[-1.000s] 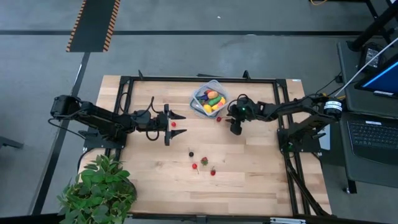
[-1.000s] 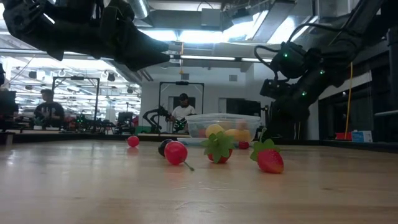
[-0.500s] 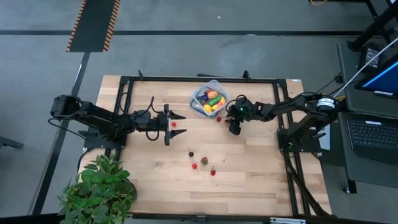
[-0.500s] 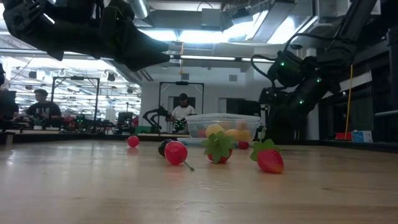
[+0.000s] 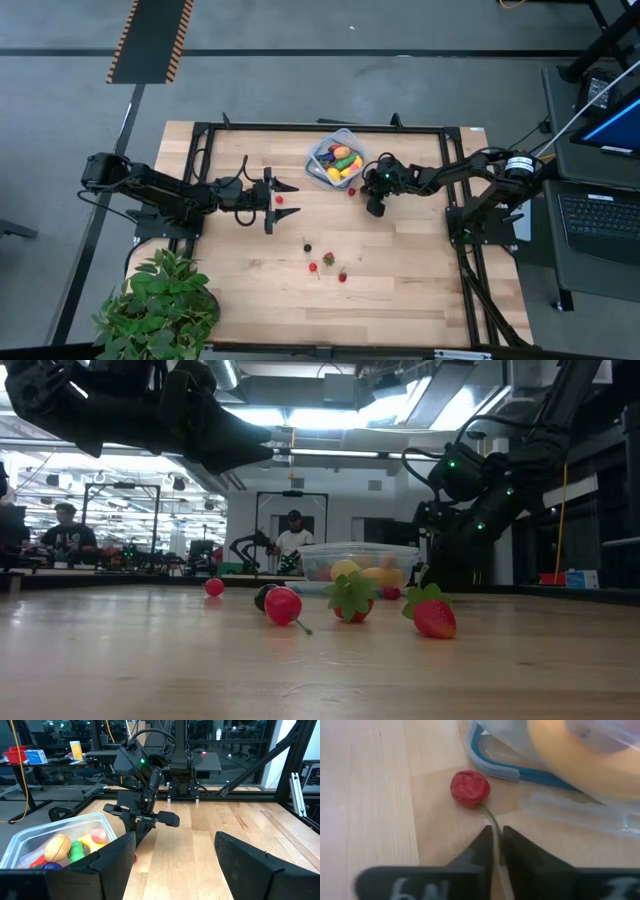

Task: Pick and placing Produce into tupperware
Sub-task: Put the top right red cherry into the transparent container

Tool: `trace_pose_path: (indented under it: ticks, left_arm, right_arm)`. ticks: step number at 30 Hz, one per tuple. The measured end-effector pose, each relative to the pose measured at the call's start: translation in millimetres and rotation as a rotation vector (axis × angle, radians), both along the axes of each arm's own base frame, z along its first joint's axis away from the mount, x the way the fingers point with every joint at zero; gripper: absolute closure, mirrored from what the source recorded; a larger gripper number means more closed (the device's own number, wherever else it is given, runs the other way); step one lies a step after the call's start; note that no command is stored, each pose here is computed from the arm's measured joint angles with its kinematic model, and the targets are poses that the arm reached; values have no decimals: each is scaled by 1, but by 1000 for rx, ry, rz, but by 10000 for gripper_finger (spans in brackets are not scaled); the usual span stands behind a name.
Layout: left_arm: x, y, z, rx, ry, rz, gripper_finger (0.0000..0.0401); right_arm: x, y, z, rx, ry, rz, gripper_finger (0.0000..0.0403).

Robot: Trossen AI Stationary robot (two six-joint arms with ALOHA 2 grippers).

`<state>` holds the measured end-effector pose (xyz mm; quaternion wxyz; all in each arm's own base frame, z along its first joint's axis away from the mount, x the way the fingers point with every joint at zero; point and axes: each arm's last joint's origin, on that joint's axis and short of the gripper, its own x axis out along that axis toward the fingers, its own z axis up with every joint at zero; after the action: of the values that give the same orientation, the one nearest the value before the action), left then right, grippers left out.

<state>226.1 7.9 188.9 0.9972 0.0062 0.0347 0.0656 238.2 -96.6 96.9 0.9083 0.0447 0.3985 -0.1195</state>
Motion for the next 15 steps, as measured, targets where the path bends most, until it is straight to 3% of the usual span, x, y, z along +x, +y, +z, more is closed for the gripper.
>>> trace_pose_path:
  ticks: [3, 15]
  left_arm:
    - [0, 0, 0, 0, 0, 0, 134]
    - [0, 0, 0, 0, 0, 0, 134]
  right_arm:
    - [0, 0, 0, 0, 2, -4, 394]
    - [-4, 4, 5, 72, -8, 32, 400]
